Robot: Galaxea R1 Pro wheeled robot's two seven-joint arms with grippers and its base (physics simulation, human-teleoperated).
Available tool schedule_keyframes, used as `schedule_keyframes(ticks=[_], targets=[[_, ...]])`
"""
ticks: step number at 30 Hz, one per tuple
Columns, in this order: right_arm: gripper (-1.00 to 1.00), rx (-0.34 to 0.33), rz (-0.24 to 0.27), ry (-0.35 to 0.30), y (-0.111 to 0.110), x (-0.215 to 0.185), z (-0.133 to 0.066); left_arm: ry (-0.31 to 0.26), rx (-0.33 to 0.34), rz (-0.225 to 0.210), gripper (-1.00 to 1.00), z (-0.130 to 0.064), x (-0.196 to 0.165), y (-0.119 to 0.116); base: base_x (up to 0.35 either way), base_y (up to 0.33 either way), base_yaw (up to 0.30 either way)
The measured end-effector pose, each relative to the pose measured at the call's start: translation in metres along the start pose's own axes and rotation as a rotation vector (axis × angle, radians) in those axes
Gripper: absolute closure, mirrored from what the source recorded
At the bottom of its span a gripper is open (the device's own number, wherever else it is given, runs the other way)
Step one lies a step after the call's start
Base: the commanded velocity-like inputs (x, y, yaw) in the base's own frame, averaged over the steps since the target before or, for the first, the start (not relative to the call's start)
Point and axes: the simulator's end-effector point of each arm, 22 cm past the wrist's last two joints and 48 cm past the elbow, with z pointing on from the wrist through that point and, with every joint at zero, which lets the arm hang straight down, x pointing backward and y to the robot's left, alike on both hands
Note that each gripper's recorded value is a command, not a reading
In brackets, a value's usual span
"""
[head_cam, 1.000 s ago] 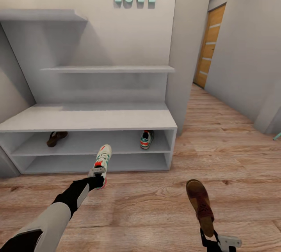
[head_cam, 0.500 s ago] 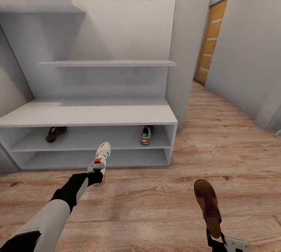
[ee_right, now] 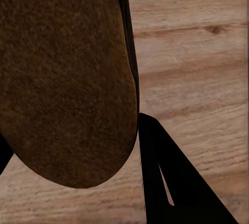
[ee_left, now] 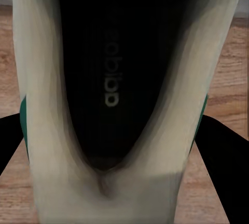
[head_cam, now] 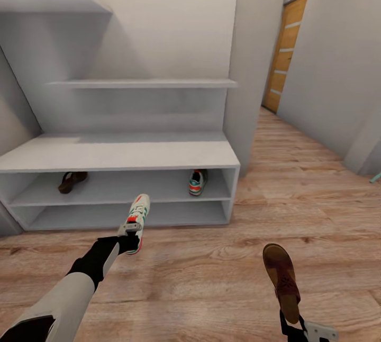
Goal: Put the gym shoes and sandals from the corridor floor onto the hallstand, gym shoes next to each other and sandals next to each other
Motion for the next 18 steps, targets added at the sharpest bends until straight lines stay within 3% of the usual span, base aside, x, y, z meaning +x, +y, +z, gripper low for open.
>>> schedule_keyframes(ticks=[8, 14, 18], targets=[[1.0, 0.0, 0.001, 0.0, -0.0001, 0.0, -0.0001, 0.0, 0.005, -0.001, 1.0, 0.0002, 0.0002, -0.0037, 0.313, 0.0, -0.248], [1.0, 0.001, 0.001, 0.0, -0.0001, -0.0002, 0.0001, -0.002, 0.008, -0.001, 1.0, 0.0003, 0.0001, -0.006, 0.336, 0.0, -0.033], [1.0, 0.001, 0.0, 0.0, -0.0001, -0.0002, 0.0002, -0.002, 0.006, 0.0, 1.0, 0.0007, 0.0009, -0.0043, 0.136, 0.0, -0.004]])
